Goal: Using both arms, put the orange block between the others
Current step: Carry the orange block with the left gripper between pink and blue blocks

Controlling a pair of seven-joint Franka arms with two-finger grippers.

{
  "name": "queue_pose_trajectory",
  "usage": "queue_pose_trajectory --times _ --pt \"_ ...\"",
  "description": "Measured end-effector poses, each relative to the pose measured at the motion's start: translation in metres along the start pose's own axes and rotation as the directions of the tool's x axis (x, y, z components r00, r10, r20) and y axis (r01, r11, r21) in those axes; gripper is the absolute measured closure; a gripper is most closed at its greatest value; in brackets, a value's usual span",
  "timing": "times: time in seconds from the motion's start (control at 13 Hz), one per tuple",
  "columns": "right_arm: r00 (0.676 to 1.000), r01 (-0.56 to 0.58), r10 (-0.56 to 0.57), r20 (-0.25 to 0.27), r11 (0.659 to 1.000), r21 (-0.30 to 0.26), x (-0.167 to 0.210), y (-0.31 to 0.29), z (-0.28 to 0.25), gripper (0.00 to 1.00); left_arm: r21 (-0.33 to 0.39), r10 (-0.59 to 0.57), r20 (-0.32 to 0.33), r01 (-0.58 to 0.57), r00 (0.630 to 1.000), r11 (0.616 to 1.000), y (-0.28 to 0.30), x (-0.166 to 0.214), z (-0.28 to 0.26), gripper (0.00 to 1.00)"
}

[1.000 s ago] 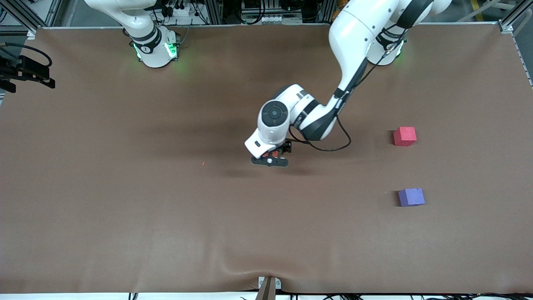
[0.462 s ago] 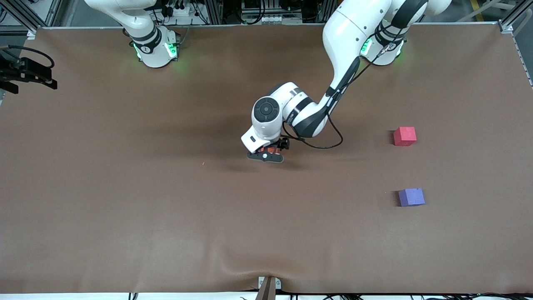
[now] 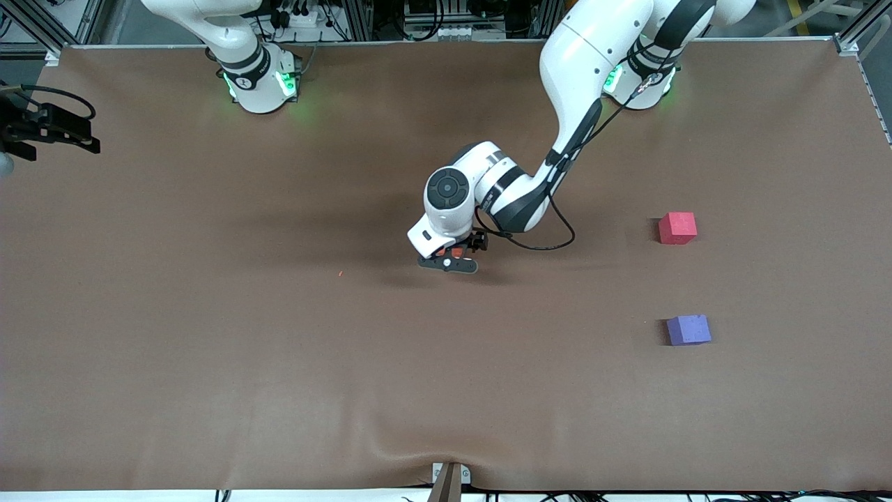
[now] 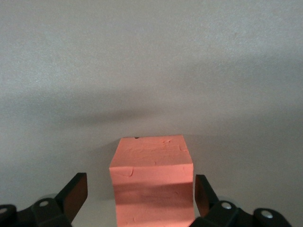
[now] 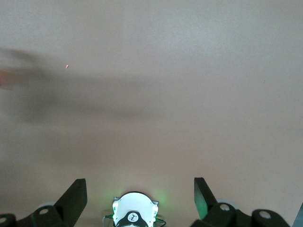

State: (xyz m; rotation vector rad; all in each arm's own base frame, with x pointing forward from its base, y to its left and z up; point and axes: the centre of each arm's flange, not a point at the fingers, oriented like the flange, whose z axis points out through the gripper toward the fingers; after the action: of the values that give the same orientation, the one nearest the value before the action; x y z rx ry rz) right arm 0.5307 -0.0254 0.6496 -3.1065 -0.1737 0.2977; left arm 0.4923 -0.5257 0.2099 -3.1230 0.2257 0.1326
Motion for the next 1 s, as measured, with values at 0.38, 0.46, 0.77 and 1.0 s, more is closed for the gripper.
queue_pose_trajectory --times 0.38,0.46,0.77,1.0 --pt "0.999 0.000 0.000 -0.053 1.000 -0.009 0.006 0.001 -0.005 0.00 0.007 -0.003 0.011 0.003 1.000 1.000 -0.001 0.000 0.010 0.41" --pt "0.999 0.000 0.000 -0.054 1.000 -0.009 0.006 0.001 -0.005 0.00 0.006 -0.010 0.009 0.010 1.000 1.000 -0.002 0.002 0.008 0.41" --pt "0.998 -0.001 0.000 -0.057 1.000 -0.010 0.006 0.001 -0.005 0.00 0.054 -0.120 0.048 0.118 0.992 0.992 -0.081 0.046 -0.049 0.41" --pt "0.998 -0.002 0.001 -0.057 1.000 -0.009 0.006 0.002 -0.005 0.00 0.066 -0.168 0.081 0.163 0.982 0.984 -0.212 0.085 -0.121 0.41"
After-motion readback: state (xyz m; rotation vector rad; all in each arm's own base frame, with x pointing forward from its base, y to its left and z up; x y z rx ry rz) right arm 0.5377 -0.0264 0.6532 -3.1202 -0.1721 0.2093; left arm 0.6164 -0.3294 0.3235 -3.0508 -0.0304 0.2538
